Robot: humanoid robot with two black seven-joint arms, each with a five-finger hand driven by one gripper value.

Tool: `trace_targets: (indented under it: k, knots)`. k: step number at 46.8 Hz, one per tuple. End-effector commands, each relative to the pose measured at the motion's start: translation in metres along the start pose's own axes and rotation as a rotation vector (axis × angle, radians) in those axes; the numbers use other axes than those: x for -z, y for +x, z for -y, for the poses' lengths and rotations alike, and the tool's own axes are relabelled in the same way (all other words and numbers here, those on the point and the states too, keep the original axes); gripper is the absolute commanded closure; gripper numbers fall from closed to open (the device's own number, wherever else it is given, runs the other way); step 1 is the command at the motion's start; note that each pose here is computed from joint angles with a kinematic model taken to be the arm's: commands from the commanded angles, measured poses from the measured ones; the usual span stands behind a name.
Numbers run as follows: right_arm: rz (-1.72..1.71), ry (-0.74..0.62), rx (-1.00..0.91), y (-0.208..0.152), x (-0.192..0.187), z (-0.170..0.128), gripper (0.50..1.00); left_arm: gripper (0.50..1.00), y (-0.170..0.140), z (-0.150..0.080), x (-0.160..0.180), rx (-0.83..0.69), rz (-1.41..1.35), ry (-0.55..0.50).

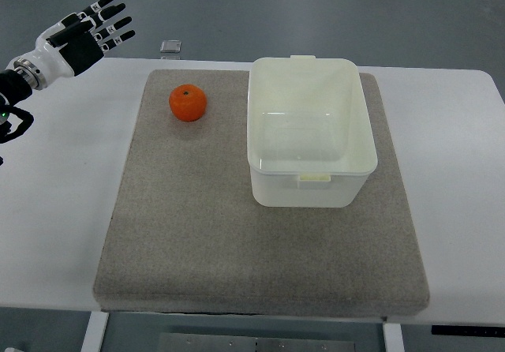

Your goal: Put orange in box with left hand

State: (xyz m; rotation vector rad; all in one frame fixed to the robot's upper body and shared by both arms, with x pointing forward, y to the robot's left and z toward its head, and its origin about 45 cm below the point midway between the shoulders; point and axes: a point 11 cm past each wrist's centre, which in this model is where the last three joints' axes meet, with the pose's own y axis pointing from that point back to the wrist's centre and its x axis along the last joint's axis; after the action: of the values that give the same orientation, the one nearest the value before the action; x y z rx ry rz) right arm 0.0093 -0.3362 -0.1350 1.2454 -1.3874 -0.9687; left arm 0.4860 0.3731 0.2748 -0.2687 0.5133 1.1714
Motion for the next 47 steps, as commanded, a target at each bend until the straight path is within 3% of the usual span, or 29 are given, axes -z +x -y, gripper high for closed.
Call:
trace_targets:
  k: [1,31,47]
  knots:
    - [0.001,0.000,0.001,0.000,0.000,0.000,0.574,0.506,-0.001,0.001,0.001,0.004,-0.002,0.002]
    - [-0.001,0.000,0.002,0.000,0.000,0.000,0.574,0.506,-0.005,0.004,-0.002,0.011,0.034,0.014]
    - [0.001,0.000,0.001,0.000,0.000,0.000,0.574,0.506,-0.018,0.014,-0.005,0.028,0.485,0.181]
